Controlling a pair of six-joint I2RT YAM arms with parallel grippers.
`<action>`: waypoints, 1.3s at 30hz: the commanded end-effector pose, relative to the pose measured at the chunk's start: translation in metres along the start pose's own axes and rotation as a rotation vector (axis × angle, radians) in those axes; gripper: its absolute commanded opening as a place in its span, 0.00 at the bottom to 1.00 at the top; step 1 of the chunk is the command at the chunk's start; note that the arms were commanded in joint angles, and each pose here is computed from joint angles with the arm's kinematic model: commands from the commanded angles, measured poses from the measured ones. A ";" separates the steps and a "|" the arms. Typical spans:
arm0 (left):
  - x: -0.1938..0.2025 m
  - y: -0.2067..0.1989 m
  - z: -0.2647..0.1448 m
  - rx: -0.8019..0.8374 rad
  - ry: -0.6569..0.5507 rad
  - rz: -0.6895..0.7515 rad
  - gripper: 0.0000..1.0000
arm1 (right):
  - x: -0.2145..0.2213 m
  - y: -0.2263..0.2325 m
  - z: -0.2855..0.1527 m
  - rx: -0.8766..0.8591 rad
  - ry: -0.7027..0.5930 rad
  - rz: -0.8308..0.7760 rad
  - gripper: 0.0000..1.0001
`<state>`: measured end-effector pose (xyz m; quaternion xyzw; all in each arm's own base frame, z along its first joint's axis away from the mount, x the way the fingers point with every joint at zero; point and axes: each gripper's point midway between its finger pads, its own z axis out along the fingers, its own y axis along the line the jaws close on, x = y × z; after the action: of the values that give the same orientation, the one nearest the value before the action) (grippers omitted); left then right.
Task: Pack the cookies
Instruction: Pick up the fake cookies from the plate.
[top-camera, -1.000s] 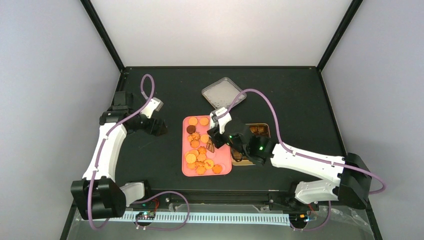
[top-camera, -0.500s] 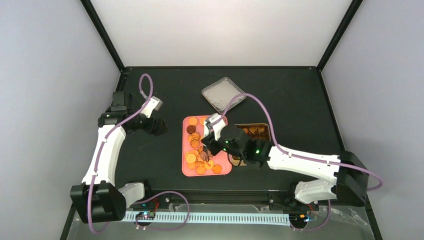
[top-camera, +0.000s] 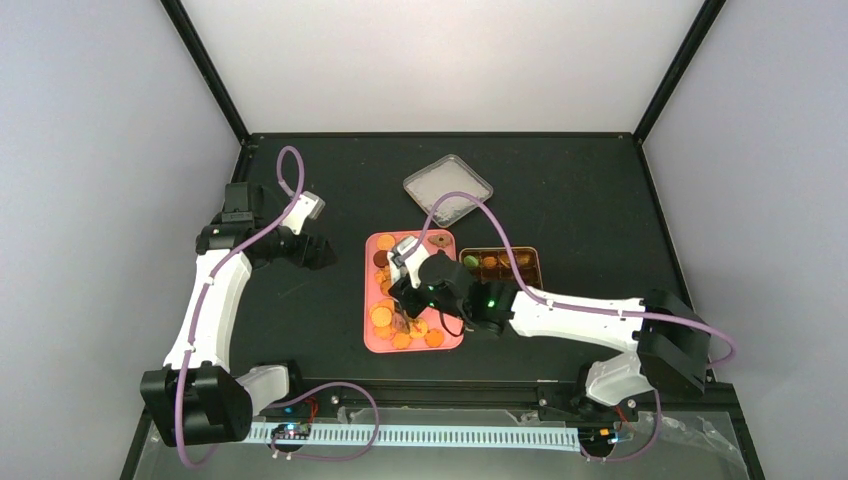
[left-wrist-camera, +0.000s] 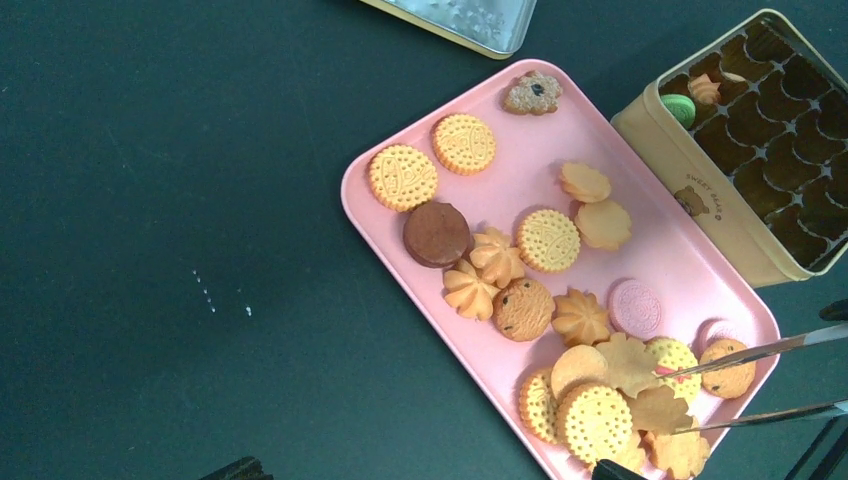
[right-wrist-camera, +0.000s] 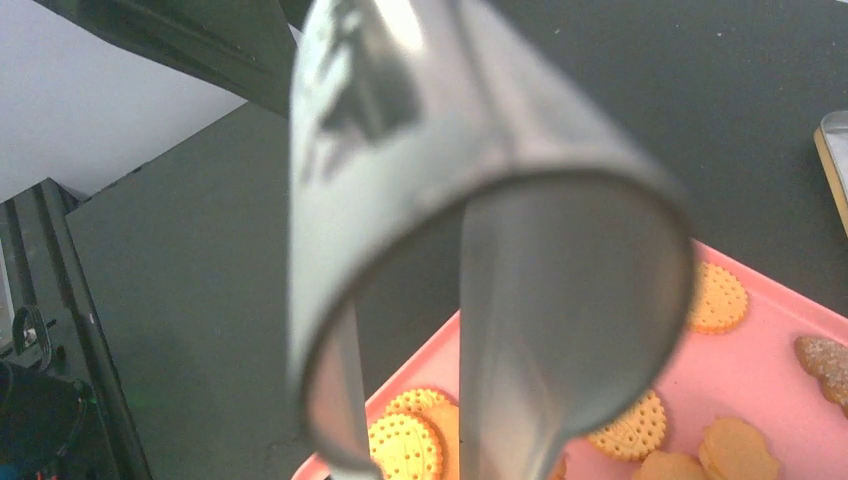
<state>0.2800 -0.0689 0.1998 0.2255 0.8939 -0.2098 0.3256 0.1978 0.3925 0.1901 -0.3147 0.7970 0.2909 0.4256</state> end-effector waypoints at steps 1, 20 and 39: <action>-0.014 0.000 -0.007 -0.001 -0.048 0.004 0.86 | -0.034 0.013 -0.001 -0.030 -0.097 -0.012 0.32; -0.011 -0.002 -0.009 -0.006 -0.042 0.030 0.86 | 0.007 0.014 0.019 -0.040 0.008 -0.044 0.36; 0.003 -0.014 -0.013 0.063 0.054 0.173 0.82 | -0.032 -0.009 -0.004 0.107 -0.053 -0.056 0.01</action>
<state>0.2692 -0.0700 0.2047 0.2820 0.8841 -0.1969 0.3164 0.2085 0.3950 0.1800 -0.3248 0.8033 0.2397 0.4379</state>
